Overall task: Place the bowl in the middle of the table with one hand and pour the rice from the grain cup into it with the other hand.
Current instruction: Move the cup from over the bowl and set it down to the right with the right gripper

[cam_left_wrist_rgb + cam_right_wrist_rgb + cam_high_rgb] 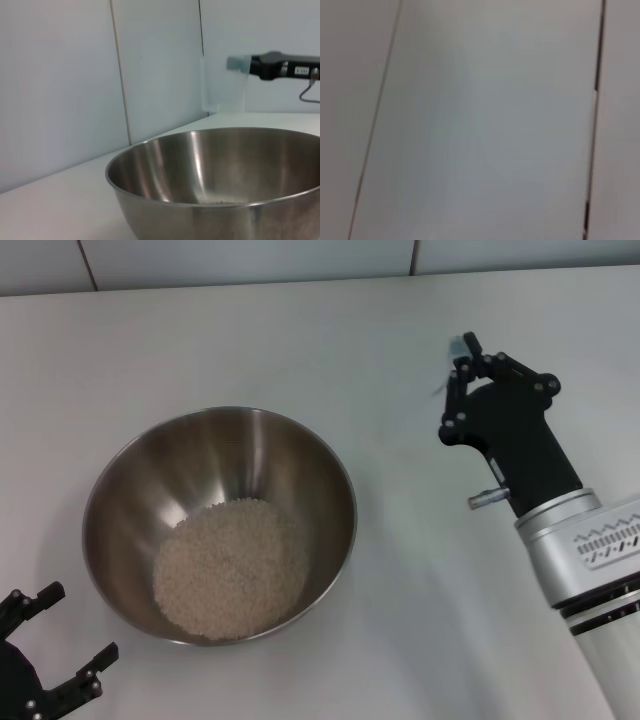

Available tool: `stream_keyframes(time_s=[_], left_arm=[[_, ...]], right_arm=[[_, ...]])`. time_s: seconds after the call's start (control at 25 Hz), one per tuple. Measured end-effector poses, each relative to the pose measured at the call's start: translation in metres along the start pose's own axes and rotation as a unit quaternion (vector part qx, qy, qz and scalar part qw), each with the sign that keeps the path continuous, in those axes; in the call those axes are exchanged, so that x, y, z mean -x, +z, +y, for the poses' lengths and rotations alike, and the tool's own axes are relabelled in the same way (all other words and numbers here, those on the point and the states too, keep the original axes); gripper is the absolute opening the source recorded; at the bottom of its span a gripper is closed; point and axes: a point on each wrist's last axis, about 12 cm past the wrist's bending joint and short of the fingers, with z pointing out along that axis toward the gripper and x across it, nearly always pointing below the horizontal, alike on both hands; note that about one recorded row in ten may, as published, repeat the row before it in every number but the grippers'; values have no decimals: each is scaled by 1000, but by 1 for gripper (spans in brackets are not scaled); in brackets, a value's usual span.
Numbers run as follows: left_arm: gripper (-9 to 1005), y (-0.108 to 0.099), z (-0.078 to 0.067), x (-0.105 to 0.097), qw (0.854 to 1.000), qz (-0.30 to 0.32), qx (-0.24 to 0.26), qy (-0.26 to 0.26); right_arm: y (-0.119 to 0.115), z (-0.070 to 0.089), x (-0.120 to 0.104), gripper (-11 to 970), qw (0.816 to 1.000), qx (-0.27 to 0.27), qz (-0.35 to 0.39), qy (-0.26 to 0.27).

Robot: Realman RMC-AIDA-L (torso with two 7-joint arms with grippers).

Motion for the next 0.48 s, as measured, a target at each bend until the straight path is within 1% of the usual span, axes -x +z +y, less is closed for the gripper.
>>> stream_keyframes(time_s=[0.12,0.16,0.2,0.36,0.48], left_arm=[[859,0,0,0,1000,-1,0,0],[859,0,0,0,1000,-1,0,0],[859,0,-1,0,1000,-1,-1,0],[859,0,-1,0,1000,-2,-1,0],[859,1,-1,0,1000,-3,-1,0]], right_arm=[[1,-12,-11,20,1000,-2,21,4],[3,-15,-18,20,999,5,38,0],[3,-15,-18,20,999,5,38,0],[10,-17,-29,20,996,30,79,-14],[15,-13,-34,21,993,51,102,-20]])
